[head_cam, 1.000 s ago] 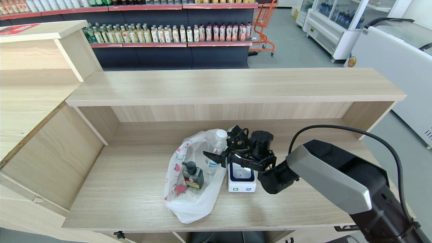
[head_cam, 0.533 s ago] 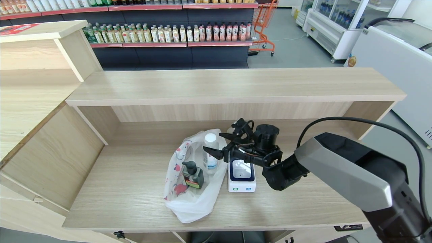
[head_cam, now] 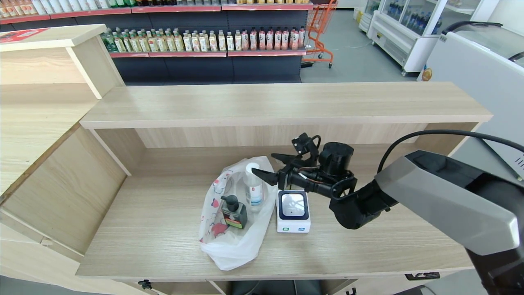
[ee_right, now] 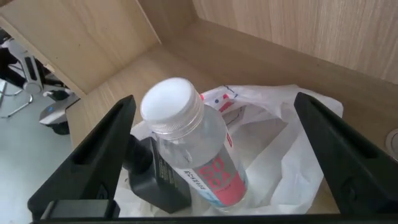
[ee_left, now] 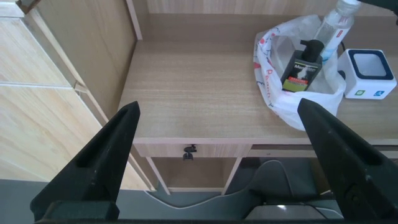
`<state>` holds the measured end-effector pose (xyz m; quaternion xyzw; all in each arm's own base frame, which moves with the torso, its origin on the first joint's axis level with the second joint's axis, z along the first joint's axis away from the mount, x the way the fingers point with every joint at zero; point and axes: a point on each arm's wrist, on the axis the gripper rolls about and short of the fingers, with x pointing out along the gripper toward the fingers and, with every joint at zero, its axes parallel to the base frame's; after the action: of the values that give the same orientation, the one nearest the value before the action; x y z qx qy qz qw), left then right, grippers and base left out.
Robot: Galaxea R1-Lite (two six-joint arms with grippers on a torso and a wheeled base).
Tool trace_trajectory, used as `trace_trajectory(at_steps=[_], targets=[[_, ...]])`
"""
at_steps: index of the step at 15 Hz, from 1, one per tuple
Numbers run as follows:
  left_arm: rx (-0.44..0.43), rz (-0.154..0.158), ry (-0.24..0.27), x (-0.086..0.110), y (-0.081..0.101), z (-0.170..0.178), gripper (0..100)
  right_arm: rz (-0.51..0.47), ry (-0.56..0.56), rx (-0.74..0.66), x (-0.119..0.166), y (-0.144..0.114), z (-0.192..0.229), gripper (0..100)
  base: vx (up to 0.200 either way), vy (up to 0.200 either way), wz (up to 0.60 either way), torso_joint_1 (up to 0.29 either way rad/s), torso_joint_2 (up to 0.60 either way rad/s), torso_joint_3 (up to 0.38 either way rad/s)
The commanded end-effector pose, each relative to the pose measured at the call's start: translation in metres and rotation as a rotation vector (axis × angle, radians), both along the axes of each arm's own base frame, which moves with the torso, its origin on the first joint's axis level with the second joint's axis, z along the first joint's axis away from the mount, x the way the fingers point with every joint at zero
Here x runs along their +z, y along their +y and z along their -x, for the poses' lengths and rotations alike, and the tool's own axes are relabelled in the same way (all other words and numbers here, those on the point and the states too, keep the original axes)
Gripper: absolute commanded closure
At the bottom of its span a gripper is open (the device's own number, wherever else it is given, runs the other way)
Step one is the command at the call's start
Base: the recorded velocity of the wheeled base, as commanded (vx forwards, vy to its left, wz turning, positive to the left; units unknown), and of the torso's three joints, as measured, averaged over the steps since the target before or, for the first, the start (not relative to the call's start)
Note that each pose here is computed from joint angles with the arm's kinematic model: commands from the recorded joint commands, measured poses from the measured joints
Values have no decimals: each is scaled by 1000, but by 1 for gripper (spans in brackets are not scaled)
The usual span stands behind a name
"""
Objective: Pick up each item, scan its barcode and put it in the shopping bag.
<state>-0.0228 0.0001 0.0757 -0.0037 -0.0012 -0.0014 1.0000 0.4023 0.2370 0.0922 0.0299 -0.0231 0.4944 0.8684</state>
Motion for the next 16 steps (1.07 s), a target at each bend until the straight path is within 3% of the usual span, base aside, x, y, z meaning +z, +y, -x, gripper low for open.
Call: trace_trajectory(at_steps=[1, 3, 8, 12, 14, 16], targets=[[0, 0, 1, 0, 0, 0, 0, -11, 12, -37, 18, -23, 6, 0, 0, 0, 0, 0, 0, 0], [1, 0, 1, 0, 0, 0, 0, 1, 43, -110, 26, -61, 9, 0, 0, 0, 0, 0, 0, 0], [0, 0, 2, 0, 0, 0, 0, -3, 38, -223, 62, -119, 45, 0, 0, 0, 0, 0, 0, 0], [0, 0, 1, 0, 0, 0, 0, 54, 188, -277, 61, -154, 105, 0, 0, 0, 0, 0, 0, 0], [1, 0, 1, 0, 0, 0, 0, 54, 195, -291, 68, -162, 128, 0, 0, 0, 0, 0, 0, 0], [0, 0, 1, 0, 0, 0, 0, 58, 119, -351, 87, -178, 146, 0, 0, 0, 0, 0, 0, 0]])
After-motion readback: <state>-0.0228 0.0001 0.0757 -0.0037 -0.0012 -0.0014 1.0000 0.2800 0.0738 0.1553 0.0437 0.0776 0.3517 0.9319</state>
